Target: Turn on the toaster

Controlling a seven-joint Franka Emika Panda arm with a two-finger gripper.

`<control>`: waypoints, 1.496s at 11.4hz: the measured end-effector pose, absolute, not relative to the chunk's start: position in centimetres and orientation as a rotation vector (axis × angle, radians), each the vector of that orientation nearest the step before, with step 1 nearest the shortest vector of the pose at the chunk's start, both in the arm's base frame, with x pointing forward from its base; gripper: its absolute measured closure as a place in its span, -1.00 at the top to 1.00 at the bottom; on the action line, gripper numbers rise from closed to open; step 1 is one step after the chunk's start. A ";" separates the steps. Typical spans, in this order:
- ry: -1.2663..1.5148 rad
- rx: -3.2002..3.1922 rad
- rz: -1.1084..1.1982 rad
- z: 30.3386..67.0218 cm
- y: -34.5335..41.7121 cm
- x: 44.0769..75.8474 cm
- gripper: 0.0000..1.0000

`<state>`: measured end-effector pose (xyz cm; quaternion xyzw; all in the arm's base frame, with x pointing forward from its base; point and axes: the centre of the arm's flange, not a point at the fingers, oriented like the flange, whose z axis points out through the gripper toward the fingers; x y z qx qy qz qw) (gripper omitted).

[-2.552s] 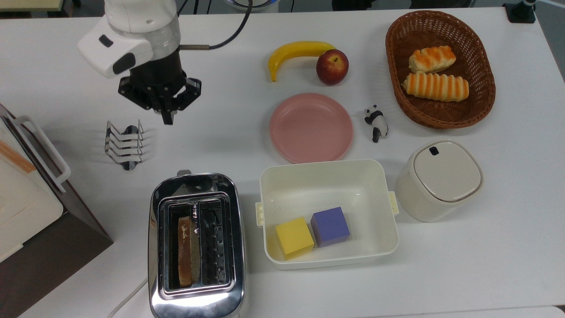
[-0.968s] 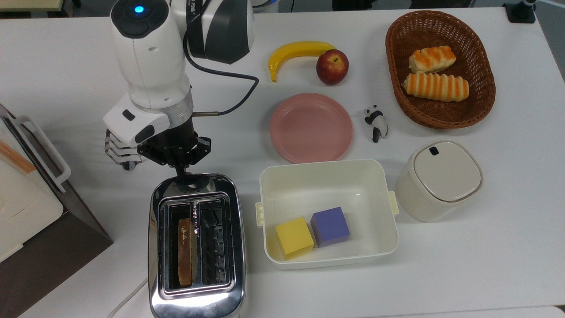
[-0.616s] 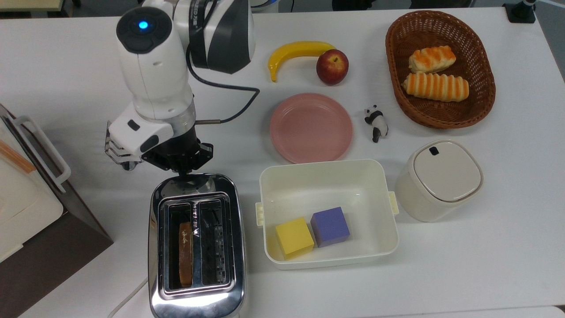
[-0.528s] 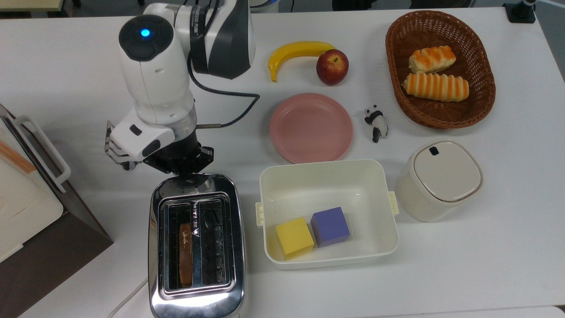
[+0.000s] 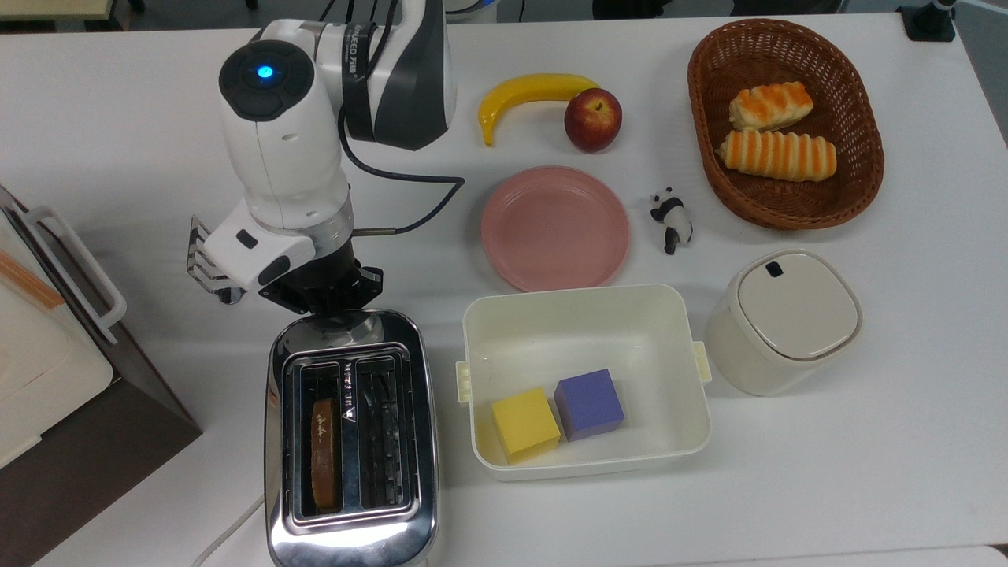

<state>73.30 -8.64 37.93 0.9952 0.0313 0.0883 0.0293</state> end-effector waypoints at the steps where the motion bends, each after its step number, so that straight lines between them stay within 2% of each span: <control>1: 0.095 3.068 0.281 38.1 -8.7 73.3 -0.98; 4: 0.092 3.043 0.408 42.1 -8.7 73.7 -0.98; 7: 0.082 3.048 0.431 45.7 -8.6 72.8 -0.94; 12: 0.066 3.063 0.342 50.7 -8.8 70.2 -0.84; 13: 0.062 3.065 0.328 51.8 -8.9 69.6 -0.73; 14: 0.059 3.067 0.315 52.9 -8.9 68.9 -0.41; 15: 0.059 3.069 0.302 53.8 -8.8 68.4 -0.40; 17: 0.056 3.084 0.212 54.4 -8.7 67.3 0.03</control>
